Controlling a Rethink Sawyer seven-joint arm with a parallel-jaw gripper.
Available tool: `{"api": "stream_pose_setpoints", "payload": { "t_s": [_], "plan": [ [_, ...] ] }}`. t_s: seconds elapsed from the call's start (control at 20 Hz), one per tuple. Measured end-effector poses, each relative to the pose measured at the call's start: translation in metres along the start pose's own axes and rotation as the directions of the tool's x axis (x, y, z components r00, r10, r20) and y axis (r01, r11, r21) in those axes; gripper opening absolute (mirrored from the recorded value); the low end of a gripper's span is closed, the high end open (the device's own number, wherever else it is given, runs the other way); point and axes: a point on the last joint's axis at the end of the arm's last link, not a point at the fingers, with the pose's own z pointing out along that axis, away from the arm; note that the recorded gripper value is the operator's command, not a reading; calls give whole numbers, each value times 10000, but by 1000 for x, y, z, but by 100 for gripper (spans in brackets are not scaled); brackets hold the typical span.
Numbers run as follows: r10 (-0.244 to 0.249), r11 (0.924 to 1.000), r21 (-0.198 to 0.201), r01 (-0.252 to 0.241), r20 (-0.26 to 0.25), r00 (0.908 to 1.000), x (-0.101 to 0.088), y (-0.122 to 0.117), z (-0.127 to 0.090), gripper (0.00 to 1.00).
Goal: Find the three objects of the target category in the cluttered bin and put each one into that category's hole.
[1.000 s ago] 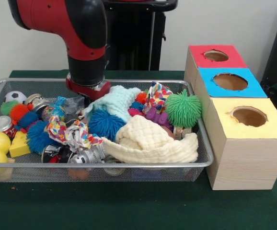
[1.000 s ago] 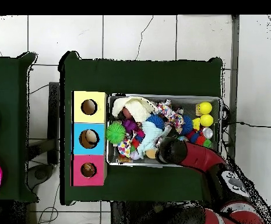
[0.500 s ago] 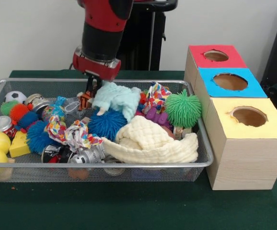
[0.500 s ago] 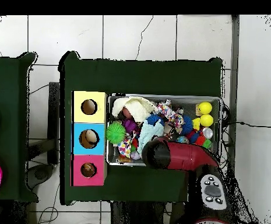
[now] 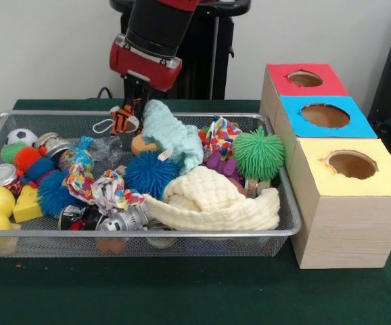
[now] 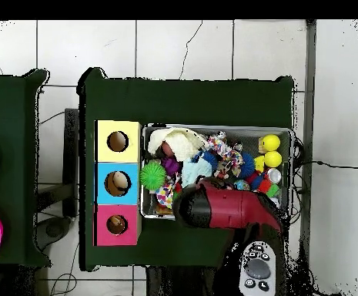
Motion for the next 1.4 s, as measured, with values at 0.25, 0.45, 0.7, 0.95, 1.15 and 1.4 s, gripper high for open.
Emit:
{"api": "stream_pose_setpoints", "payload": {
  "t_s": [0.25, 0.45, 0.7, 0.95, 1.15, 1.4],
  "plan": [
    [212, 9998, 40, -213, 211, 9996, -10, -9, -15, 0],
    [551, 9984, 88, -551, -55, 9985, -18, -15, -40, 0],
    [943, 9955, 88, -940, -438, 9946, -26, -17, -72, 0],
    [1507, 9883, -140, -1521, -736, 9858, -34, -18, -100, 0],
    [1998, 9774, -493, -2054, -998, 9747, -42, -13, -119, 0],
    [2673, 9515, -1164, -2847, -1452, 9526, -51, 3, -137, 0]
  ]
}}
